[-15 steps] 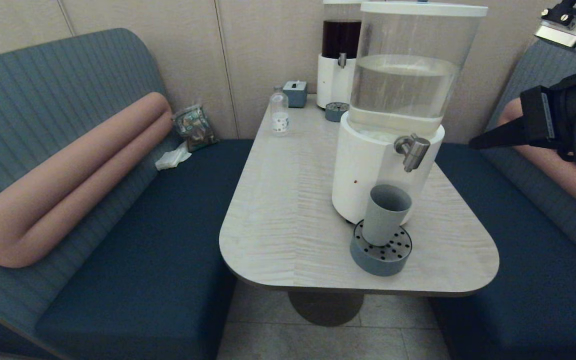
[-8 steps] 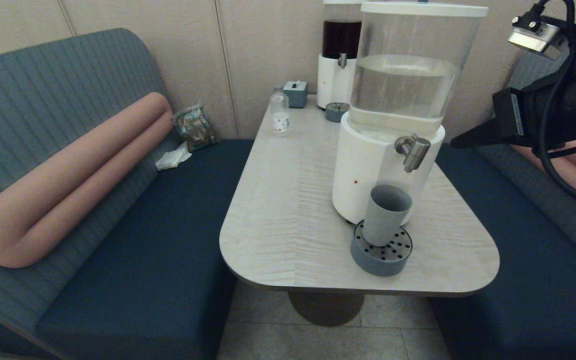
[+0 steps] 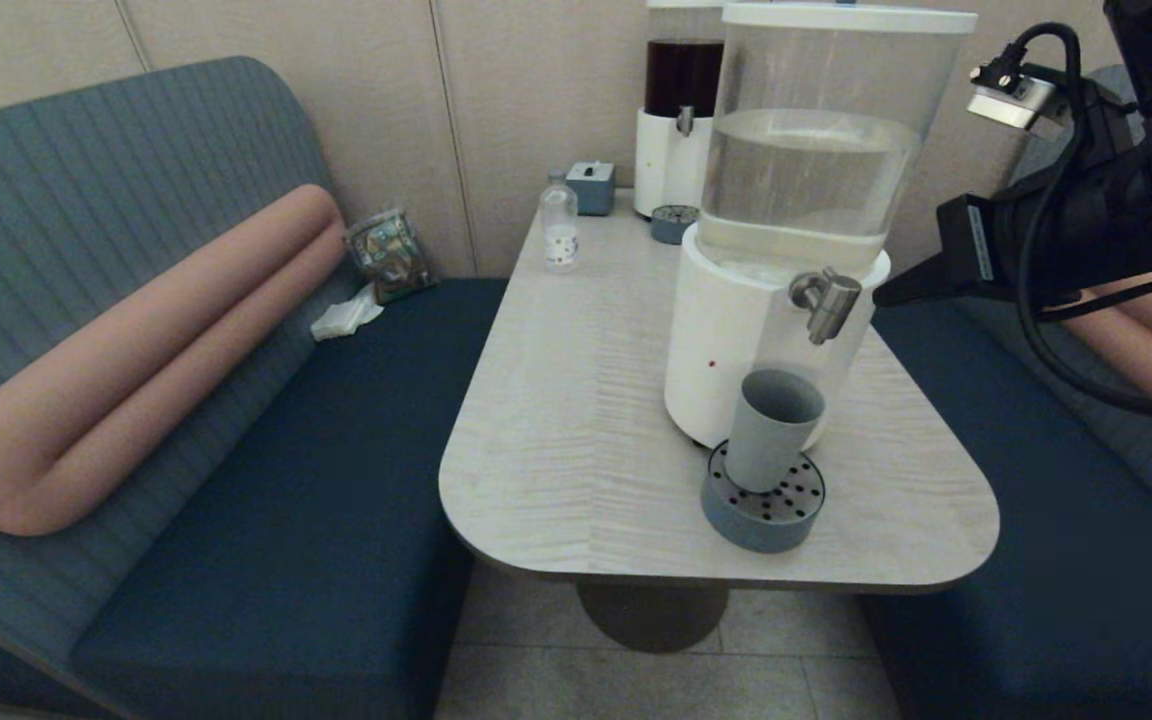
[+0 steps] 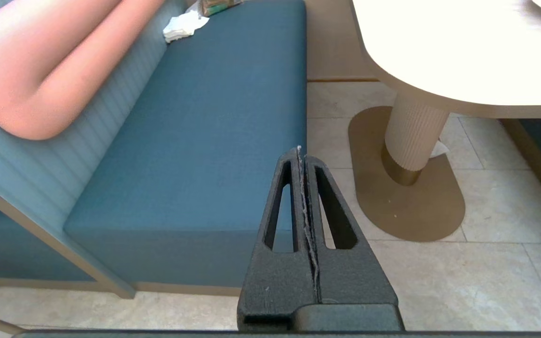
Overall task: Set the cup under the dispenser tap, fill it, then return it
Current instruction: Turn on the faucet
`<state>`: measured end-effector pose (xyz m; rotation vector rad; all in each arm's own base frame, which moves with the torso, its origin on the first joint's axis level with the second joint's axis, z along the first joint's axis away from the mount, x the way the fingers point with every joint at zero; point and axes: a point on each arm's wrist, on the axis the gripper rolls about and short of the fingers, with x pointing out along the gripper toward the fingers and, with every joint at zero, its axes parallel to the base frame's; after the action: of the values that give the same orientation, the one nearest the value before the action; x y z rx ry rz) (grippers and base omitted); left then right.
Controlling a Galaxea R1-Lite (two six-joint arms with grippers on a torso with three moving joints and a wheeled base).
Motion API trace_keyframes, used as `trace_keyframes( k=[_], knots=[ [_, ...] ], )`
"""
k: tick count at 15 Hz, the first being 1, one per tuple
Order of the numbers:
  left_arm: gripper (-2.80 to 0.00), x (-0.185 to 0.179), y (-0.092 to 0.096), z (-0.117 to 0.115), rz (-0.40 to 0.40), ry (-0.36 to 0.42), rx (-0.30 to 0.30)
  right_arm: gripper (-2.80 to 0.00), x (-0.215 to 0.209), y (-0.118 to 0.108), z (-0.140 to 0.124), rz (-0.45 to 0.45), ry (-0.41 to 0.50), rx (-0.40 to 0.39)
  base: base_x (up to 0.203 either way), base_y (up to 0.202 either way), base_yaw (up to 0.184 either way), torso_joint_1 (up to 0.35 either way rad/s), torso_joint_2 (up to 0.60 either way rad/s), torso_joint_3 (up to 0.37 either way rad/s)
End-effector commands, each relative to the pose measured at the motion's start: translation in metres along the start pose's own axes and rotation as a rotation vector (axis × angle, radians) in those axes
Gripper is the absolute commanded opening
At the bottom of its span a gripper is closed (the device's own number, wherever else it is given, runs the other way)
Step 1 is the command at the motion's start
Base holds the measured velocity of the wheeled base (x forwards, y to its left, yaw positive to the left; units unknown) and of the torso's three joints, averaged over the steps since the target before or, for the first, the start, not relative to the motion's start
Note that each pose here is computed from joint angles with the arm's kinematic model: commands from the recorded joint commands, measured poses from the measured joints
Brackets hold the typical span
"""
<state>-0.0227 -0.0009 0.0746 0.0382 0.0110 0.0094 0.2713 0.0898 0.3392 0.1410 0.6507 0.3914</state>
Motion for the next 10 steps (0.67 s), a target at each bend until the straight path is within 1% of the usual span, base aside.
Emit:
trace_keyframes(
  k=[1,4,7,10],
  knots=[
    [-2.80,0.0002,0.0000,-0.0004,0.000,0.003,0.000,-2.80,0.0061,-0.0021,0.0000,-0.005,0.015,0.006,0.000,0.000,0.000,0.000,0.00,0.000],
    [-2.80,0.0002,0.0000,-0.0004,0.001,0.003,0.000,-2.80,0.0061,-0.0027,0.0010,-0.006,0.010,0.005,0.000,0.000,0.000,0.000,0.00,0.000],
    [-2.80,0.0002,0.0000,-0.0004,0.000,0.003,0.000,-2.80,0.0035,-0.0016,0.0052,0.000,-0.033,0.000,0.000,0.000,0.000,0.000,0.00,0.000],
    [-2.80,0.0002,0.0000,-0.0004,0.000,0.003,0.000,-2.80,0.0006,-0.0008,0.0083,0.001,-0.056,-0.004,0.000,0.000,0.000,0.000,0.00,0.000]
  ],
)
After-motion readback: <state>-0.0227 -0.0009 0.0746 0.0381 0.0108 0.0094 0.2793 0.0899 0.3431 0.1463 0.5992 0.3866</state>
